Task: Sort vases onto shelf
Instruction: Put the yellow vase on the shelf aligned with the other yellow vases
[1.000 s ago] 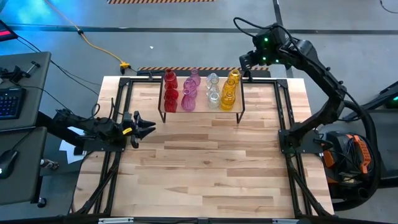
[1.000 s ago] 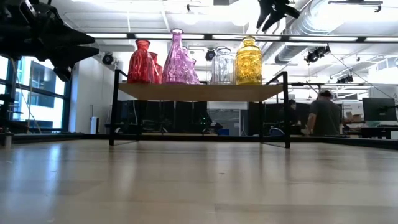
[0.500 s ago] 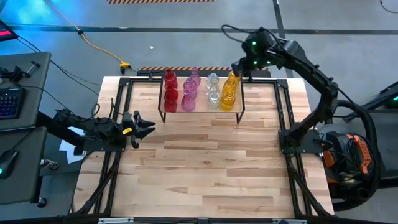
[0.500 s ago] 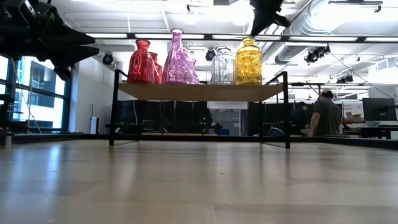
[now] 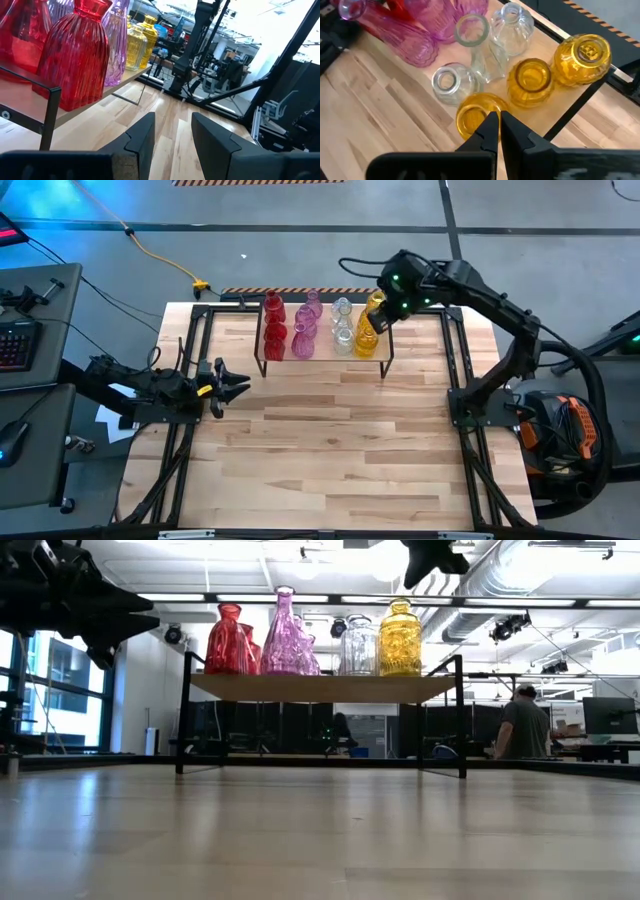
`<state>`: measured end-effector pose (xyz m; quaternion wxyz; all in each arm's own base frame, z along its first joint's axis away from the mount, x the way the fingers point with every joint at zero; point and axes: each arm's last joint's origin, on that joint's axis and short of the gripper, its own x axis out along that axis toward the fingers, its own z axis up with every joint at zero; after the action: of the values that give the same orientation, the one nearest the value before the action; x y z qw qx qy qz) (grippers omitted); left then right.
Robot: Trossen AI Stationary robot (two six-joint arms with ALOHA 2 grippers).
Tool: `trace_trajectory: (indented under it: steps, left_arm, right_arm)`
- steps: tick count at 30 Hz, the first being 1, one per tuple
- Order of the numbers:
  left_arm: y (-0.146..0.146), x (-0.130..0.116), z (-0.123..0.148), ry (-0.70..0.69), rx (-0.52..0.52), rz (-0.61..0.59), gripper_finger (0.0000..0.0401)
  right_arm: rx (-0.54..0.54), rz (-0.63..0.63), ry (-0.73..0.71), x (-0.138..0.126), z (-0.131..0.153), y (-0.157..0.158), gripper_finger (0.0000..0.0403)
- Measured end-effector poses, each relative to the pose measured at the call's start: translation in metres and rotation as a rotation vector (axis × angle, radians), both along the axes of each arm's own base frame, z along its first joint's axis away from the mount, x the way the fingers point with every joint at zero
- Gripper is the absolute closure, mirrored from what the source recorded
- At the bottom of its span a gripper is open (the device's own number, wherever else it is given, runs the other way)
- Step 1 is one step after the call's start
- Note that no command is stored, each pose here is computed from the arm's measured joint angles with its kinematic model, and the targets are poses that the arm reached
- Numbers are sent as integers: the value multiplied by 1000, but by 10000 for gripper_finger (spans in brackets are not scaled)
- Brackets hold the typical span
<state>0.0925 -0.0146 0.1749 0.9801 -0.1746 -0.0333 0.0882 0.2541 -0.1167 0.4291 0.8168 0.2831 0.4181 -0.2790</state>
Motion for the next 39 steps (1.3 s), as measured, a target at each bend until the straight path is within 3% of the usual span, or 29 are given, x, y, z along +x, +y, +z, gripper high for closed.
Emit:
trace_trajectory:
  steps: [10, 39]
  left_arm:
    - [0, 0, 0, 0, 0, 7, 281]
    - [0, 0, 0, 0, 0, 7, 281]
  right_arm:
    - [36, 57, 71, 29, -20, 10, 403]
    - [84, 59, 109, 35, -28, 13, 403]
